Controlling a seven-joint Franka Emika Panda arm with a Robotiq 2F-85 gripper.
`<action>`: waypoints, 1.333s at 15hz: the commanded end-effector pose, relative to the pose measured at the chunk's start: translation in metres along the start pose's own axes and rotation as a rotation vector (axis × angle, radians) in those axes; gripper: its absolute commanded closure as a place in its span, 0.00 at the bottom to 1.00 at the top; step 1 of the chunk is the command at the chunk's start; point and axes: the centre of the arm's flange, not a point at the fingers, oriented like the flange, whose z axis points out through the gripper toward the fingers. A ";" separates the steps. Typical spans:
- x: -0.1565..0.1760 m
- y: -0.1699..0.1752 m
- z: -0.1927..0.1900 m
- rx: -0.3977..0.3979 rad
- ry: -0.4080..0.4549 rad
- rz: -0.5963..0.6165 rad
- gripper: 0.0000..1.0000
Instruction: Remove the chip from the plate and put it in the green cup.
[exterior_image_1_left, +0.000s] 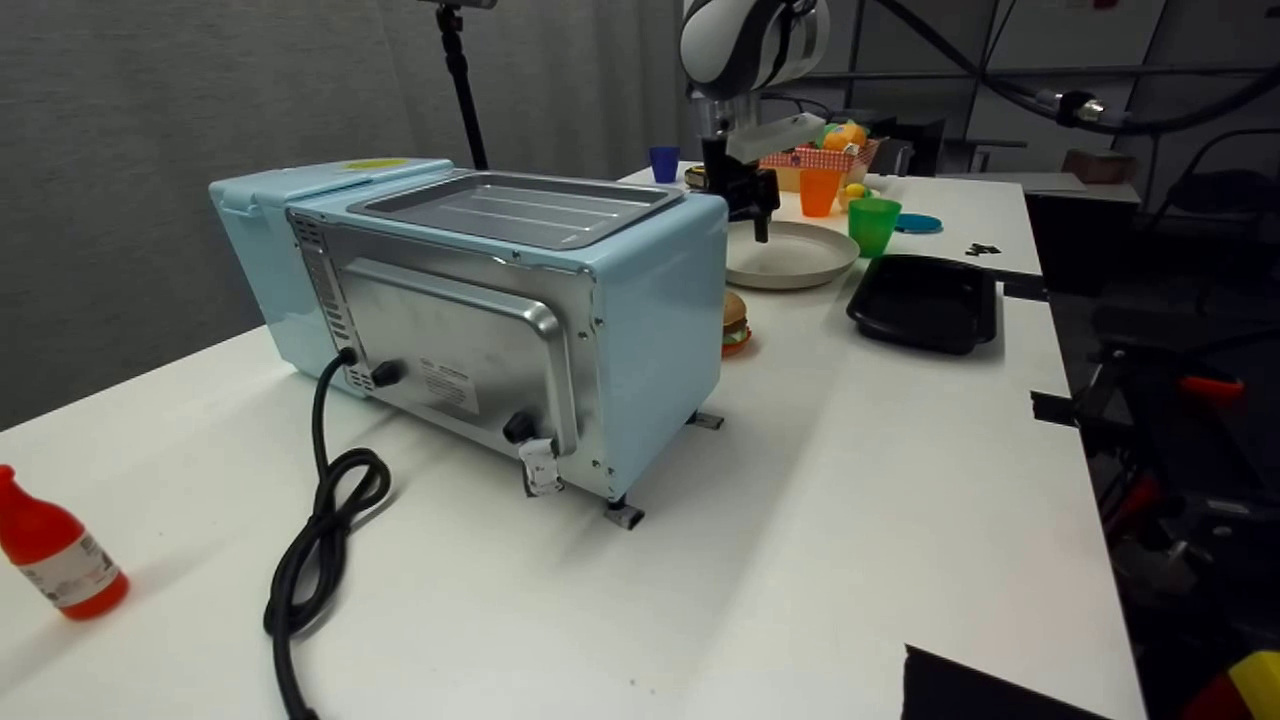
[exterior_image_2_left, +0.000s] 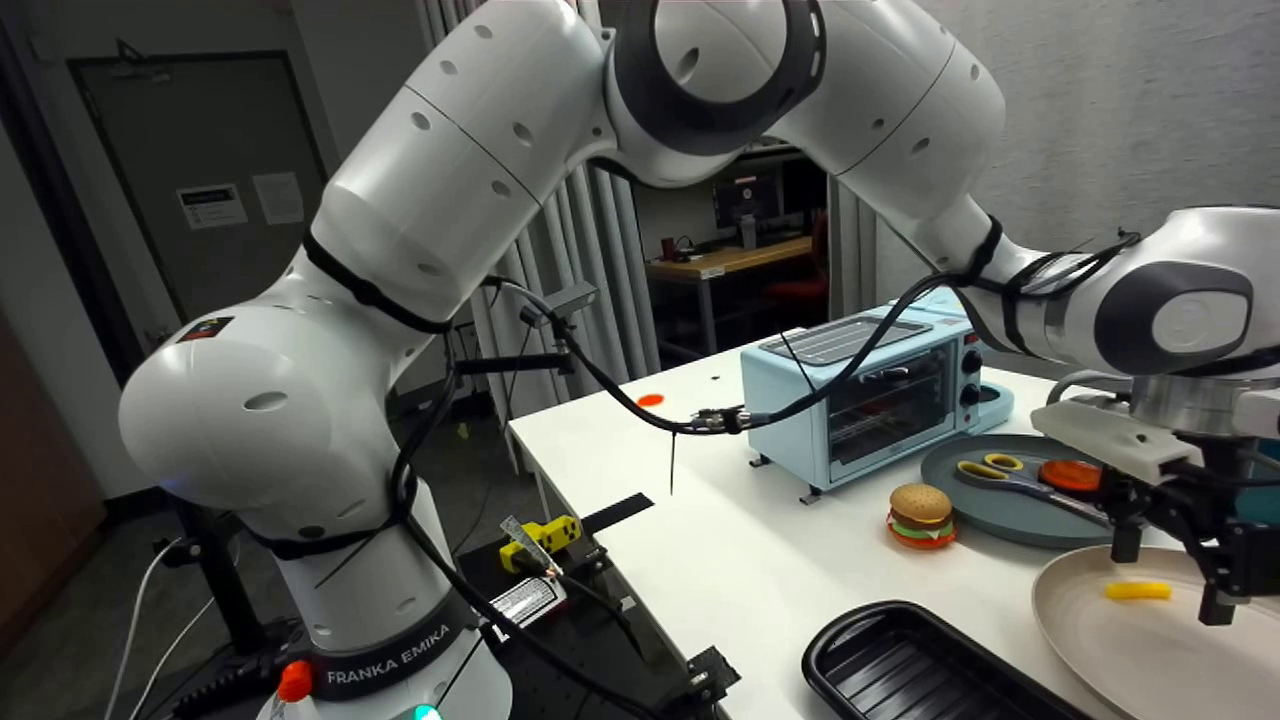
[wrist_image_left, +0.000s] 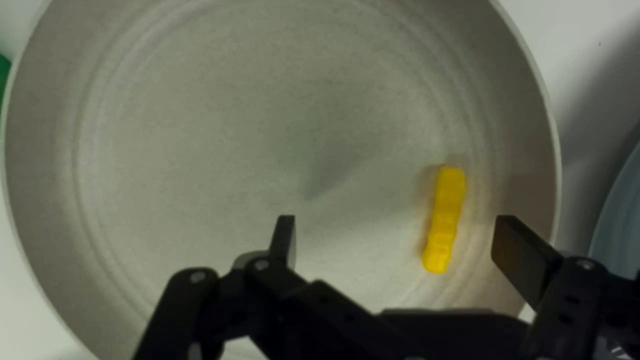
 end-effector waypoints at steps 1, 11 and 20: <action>0.012 -0.002 0.006 0.020 0.024 0.016 0.00; 0.006 0.004 0.024 0.027 -0.003 0.034 0.03; 0.009 0.009 0.021 0.029 0.001 0.029 0.75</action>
